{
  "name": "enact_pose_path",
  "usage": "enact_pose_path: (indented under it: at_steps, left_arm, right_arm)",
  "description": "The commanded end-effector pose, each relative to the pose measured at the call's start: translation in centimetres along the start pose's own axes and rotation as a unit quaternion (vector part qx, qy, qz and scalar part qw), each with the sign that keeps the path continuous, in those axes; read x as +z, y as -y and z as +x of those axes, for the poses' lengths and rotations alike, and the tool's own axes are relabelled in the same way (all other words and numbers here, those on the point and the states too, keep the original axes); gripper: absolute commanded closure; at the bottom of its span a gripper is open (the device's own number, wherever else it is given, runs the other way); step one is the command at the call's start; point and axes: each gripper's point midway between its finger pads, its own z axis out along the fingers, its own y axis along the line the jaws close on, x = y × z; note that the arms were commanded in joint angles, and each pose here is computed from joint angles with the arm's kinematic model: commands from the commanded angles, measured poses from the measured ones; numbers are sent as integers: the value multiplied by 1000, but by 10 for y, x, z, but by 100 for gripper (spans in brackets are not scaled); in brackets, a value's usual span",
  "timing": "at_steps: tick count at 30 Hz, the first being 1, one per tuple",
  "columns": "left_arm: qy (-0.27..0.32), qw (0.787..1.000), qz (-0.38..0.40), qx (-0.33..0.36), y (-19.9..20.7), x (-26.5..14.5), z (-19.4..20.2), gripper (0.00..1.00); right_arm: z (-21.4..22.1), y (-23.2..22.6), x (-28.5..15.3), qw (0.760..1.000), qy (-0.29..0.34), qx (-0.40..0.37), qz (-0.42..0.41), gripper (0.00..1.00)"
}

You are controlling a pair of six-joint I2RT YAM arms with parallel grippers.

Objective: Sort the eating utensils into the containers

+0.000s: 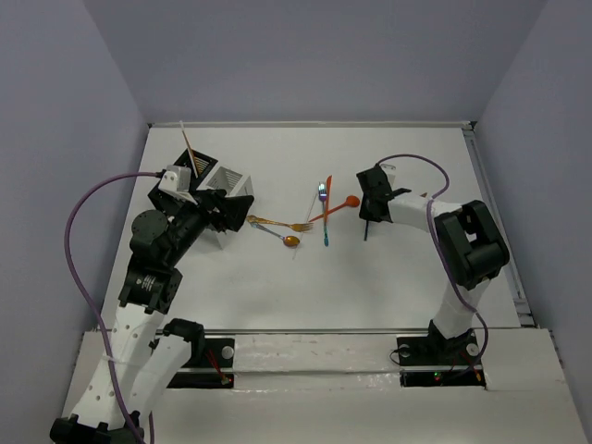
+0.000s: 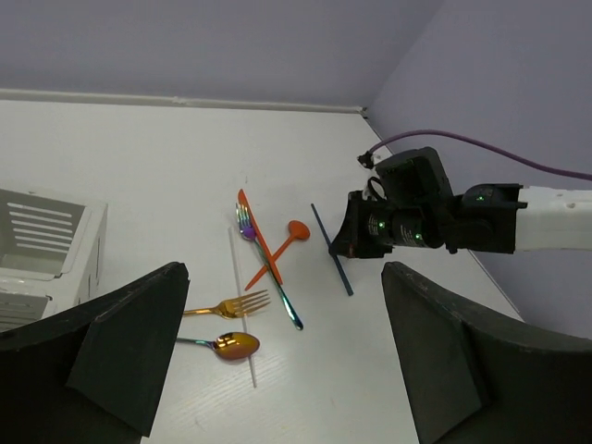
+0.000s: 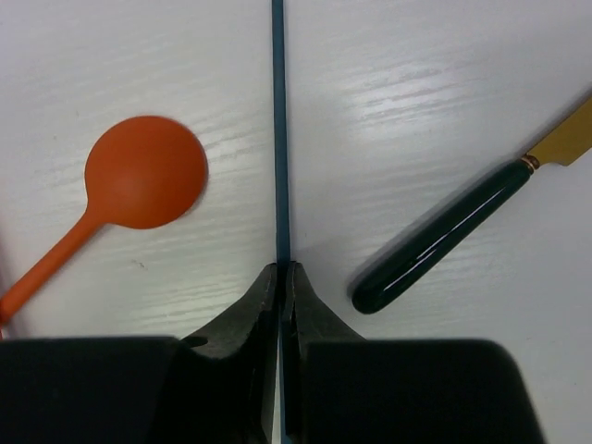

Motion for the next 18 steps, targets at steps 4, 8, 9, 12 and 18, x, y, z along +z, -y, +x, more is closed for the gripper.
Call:
enact_pose_path:
  at_steps: [4, 8, 9, 12, 18]
  left_arm:
    - [1, 999, 41, -4, 14, 9, -3, 9]
    - [-23, 998, 54, -20, 14, 15, 9, 12]
    - [-37, 997, 60, -28, 14, 19, 15, 12]
    - [-63, 995, 70, -43, 14, 26, 27, 13]
    - [-102, 990, 77, -63, 9, 36, 48, 13]
  right_arm:
    - [-25, -8, -36, 997, 40, -39, -60, 93]
    - [-36, -18, -70, 990, 66, -53, -112, 93]
    - [-27, -33, -80, 983, 61, -59, -162, 93]
    - [-19, -81, -134, 947, 75, -64, -305, 93]
    - [-5, -165, -237, 867, 120, -99, -474, 93]
